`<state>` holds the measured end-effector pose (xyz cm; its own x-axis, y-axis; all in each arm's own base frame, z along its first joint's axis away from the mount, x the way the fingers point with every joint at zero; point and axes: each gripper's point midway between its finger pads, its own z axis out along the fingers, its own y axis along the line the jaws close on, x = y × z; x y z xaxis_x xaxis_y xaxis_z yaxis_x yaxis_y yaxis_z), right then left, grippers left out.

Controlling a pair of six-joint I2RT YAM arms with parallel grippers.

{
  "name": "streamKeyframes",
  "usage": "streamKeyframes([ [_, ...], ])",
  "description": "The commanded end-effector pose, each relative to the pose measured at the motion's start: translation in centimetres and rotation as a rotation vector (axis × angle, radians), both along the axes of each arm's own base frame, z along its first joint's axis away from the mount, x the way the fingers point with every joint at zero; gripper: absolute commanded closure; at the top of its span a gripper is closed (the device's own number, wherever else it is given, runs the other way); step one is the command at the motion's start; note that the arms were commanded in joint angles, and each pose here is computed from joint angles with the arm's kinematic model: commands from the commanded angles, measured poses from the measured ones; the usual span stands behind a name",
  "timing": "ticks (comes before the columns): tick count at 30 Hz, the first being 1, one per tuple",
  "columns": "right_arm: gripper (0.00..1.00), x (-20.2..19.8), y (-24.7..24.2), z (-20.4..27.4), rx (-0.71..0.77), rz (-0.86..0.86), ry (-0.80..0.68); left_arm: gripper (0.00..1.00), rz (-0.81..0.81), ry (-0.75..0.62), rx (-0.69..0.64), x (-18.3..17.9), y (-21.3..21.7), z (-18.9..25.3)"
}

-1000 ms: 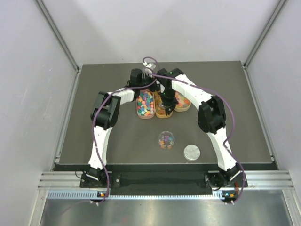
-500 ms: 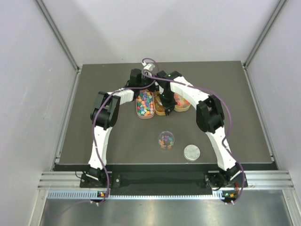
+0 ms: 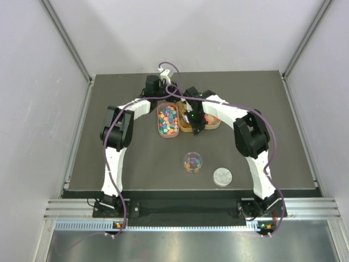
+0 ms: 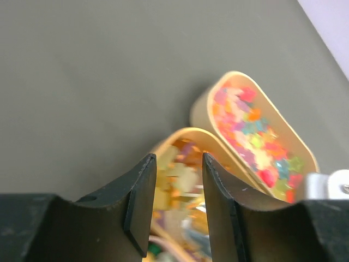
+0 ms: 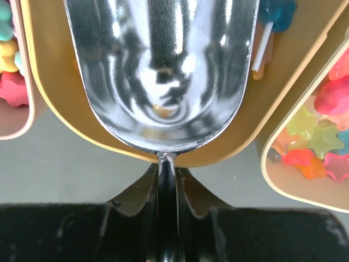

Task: Pack the candies
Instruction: Scoop the fake candies from the storage box.

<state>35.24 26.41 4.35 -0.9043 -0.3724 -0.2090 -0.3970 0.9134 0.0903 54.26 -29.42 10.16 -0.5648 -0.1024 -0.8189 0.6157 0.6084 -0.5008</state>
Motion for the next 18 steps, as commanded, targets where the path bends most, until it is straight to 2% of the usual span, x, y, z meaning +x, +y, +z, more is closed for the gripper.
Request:
streamKeyframes([
  [1, 1.00, 1.7, -0.2, 2.7, 0.048, -0.021, -0.118, 0.55, 0.064, -0.190, 0.044, 3.2, 3.3, 6.4],
  [4, 1.00, 1.9, -0.1, 2.4, 0.051, -0.022, -0.125, 0.55, 0.117, -0.217, 0.114, 4.6, 5.9, 6.2],
  [9, 1.00, 3.9, 1.2, 3.0, 0.080, -0.002, -0.171, 0.54, 0.184, -0.213, 0.136, 5.3, 10.9, 7.1],
  [14, 1.00, 6.5, 2.5, 4.8, 0.109, 0.009, -0.250, 0.54, 0.198, -0.174, 0.147, 3.6, 13.3, 6.2],
  [18, 1.00, 6.3, 2.2, 4.1, 0.094, 0.021, -0.239, 0.54, 0.190, -0.168, 0.149, 2.4, 13.5, 6.5],
])
